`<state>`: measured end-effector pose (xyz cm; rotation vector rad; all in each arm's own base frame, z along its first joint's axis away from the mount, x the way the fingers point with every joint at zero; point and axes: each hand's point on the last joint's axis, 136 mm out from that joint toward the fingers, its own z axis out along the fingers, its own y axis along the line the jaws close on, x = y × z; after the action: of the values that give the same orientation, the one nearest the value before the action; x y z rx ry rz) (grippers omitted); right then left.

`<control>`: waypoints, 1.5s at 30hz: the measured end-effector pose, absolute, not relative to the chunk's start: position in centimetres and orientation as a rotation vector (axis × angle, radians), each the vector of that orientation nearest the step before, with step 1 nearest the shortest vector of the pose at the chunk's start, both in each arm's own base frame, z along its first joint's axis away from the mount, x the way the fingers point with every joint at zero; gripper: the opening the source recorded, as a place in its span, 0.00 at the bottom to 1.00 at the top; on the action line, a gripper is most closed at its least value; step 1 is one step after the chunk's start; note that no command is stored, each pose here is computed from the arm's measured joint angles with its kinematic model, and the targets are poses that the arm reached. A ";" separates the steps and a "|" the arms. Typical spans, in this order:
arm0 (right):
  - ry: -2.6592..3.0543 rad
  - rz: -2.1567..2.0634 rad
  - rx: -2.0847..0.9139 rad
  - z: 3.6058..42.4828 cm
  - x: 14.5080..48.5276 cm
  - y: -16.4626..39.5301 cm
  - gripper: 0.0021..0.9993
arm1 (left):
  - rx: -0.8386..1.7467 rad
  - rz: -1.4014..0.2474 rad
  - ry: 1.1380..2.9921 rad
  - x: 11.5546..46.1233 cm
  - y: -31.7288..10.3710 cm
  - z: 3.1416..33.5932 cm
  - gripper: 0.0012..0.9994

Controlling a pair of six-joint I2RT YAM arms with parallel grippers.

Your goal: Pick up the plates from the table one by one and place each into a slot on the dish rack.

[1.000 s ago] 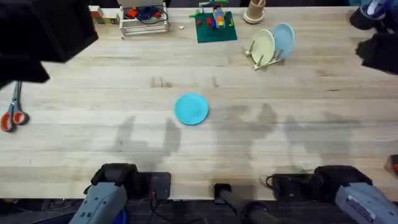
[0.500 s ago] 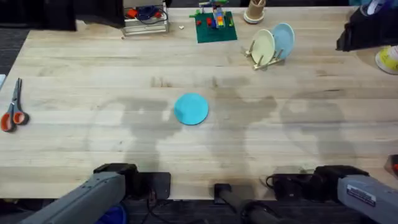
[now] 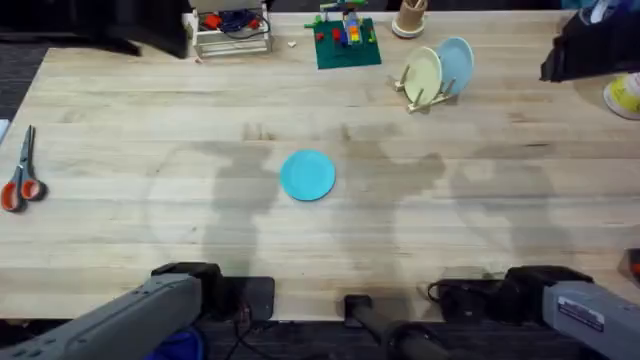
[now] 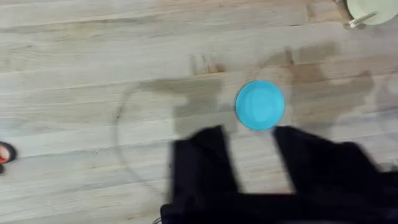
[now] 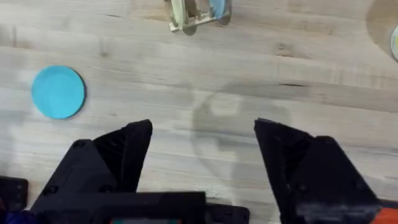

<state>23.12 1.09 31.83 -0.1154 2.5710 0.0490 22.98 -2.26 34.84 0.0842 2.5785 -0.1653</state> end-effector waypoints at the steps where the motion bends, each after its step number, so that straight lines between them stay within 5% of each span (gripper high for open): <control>1: 2.571 0.049 -0.116 31.8 23.1 1.1 0.99 | 0.084 -0.166 2.579 23.0 -2.3 34.8 0.24; 2: 2.571 0.049 -0.115 31.8 23.1 1.1 0.99 | 0.086 -0.166 2.585 22.8 -2.3 34.8 0.10; 3: 2.571 0.049 -0.116 31.8 23.1 1.1 0.99 | 0.086 -0.168 2.597 22.6 -2.3 34.6 0.06; 20: 2.571 0.048 -0.116 31.8 23.1 1.1 0.99 | 0.268 -0.609 2.557 23.1 -6.5 34.7 0.04; 45: 2.571 0.049 -0.116 31.8 23.1 1.1 0.99 | 0.214 -1.470 2.360 23.4 -10.5 21.4 0.04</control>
<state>23.12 1.08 31.83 -0.1156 2.5714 0.0486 23.43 -10.52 21.40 0.2140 2.3602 -1.4701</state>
